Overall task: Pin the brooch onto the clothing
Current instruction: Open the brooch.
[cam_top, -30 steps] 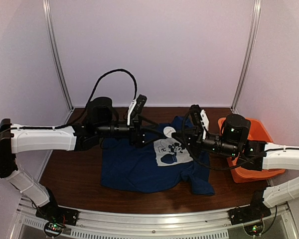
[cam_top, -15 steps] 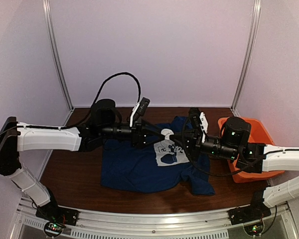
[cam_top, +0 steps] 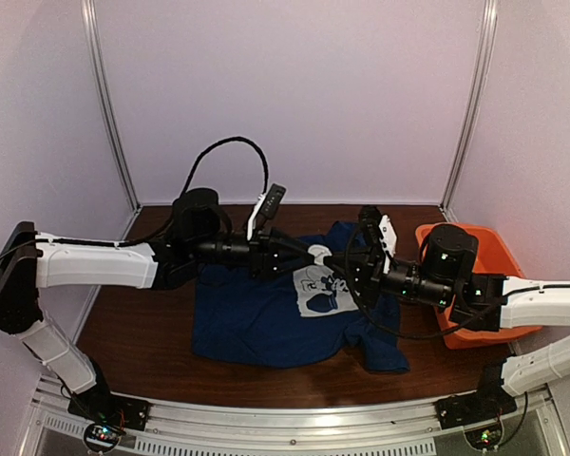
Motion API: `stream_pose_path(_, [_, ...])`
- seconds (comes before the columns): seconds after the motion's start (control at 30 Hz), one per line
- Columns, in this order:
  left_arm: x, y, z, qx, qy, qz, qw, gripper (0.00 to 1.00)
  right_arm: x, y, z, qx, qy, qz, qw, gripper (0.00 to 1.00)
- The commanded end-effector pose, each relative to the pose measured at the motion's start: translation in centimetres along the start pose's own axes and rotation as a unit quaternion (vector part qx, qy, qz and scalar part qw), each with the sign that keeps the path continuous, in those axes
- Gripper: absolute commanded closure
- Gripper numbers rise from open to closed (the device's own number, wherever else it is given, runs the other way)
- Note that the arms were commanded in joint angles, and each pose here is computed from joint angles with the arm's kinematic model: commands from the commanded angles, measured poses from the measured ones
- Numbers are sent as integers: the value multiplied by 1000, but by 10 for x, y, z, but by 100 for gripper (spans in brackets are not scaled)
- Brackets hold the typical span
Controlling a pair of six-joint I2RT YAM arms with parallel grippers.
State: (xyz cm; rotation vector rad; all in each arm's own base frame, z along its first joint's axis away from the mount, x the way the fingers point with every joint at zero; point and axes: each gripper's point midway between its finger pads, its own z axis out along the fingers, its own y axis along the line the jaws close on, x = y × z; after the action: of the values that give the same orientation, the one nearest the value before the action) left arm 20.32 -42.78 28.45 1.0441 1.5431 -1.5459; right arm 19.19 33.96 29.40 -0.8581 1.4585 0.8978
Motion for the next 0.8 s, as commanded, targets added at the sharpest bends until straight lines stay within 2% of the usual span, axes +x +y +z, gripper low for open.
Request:
stream_pose_path(0.0, [-1, 1, 0, 12, -8, -2, 1000, 52, 7, -1, 1, 11, 13, -16, 1000, 100])
stream_pose_path(0.3, [-1, 3, -1, 25, -11, -15, 999, 59, 8, -4, 0, 27, 9, -19, 999, 100])
stream_pose_path(0.77, [1, 3, 1, 35, -8, -22, 999, 63, 12, -7, 2, 39, 14, -37, 998, 100])
